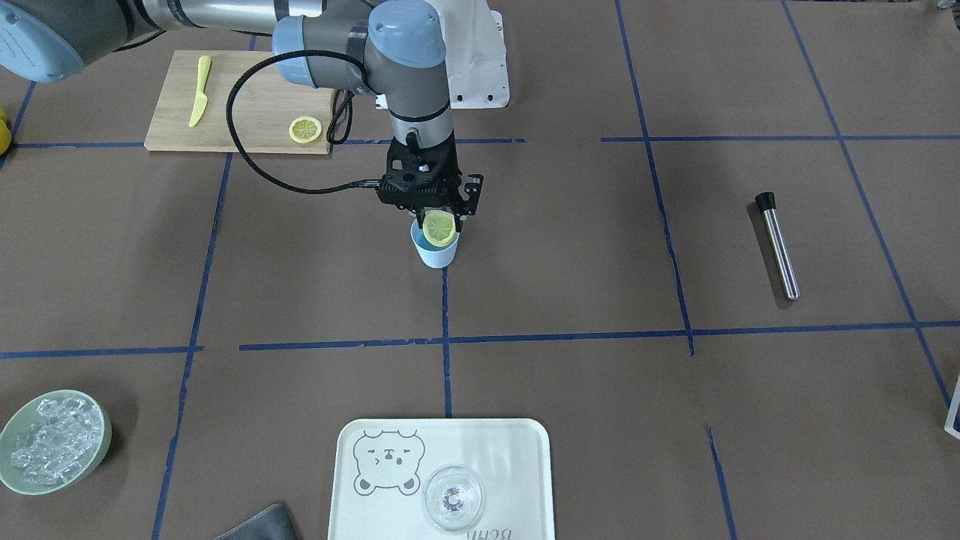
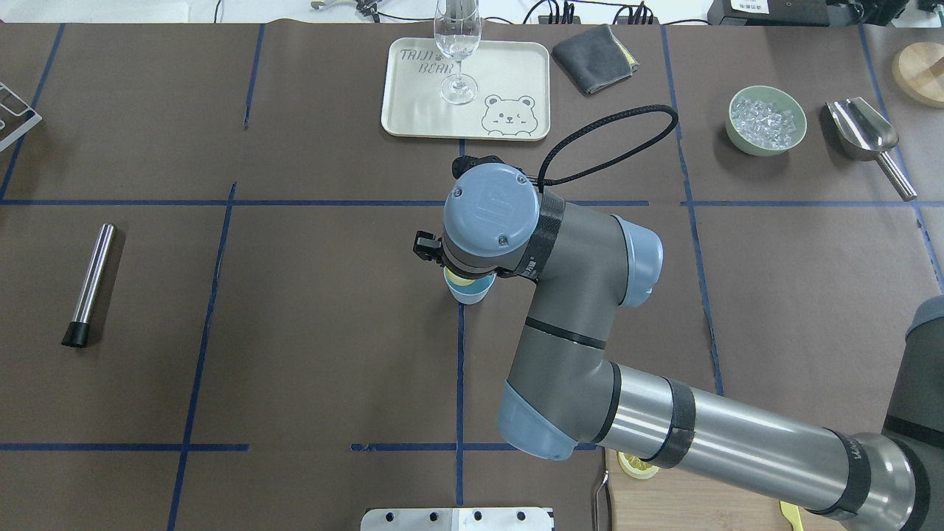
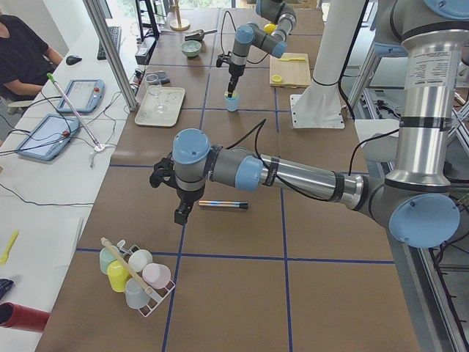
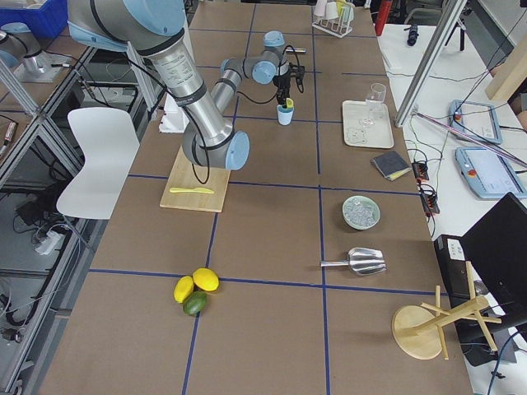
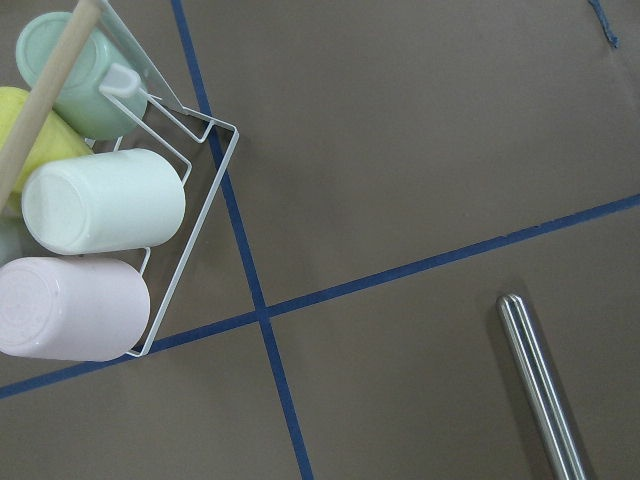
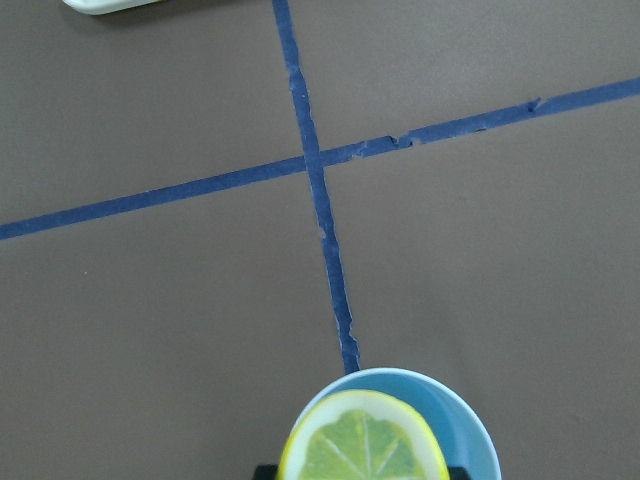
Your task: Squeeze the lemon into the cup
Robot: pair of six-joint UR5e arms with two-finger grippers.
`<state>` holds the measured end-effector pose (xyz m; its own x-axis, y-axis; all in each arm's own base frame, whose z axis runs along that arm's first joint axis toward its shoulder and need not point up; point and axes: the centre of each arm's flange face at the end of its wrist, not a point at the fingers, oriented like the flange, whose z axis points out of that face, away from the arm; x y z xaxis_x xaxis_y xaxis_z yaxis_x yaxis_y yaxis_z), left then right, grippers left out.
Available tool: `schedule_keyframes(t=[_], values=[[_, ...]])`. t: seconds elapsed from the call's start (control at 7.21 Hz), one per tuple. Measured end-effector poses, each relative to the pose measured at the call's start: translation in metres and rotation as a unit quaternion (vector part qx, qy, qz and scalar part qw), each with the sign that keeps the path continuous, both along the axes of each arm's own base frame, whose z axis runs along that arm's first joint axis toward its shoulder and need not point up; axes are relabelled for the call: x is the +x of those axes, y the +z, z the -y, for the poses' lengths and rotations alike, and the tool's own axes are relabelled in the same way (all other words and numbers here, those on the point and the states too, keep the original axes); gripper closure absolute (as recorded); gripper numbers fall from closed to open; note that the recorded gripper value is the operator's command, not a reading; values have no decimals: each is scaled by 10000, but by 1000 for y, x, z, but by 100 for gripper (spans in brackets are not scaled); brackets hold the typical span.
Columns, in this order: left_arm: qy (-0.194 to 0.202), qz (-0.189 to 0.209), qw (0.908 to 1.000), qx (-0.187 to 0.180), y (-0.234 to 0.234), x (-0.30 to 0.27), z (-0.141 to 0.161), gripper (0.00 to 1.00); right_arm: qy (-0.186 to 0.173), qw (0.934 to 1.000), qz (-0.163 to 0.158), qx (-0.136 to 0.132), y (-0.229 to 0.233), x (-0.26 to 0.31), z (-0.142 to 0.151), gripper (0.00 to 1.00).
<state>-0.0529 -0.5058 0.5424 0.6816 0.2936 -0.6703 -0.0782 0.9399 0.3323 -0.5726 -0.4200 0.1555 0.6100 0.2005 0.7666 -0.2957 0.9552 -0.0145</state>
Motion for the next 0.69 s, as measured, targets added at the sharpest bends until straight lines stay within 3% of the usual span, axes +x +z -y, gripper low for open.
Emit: schedule_keyframes(t=[0.14, 0.28, 0.69], values=[[0, -1, 10000, 0, 0, 0, 0, 0, -1, 10000, -19, -11, 1, 0, 0, 7], [1, -2, 10000, 0, 0, 0, 0, 0, -2, 10000, -25, -15, 1, 0, 0, 0], [-2, -3, 10000, 8, -1, 0, 0, 0, 21, 10000, 36, -21, -4, 6, 5, 0]])
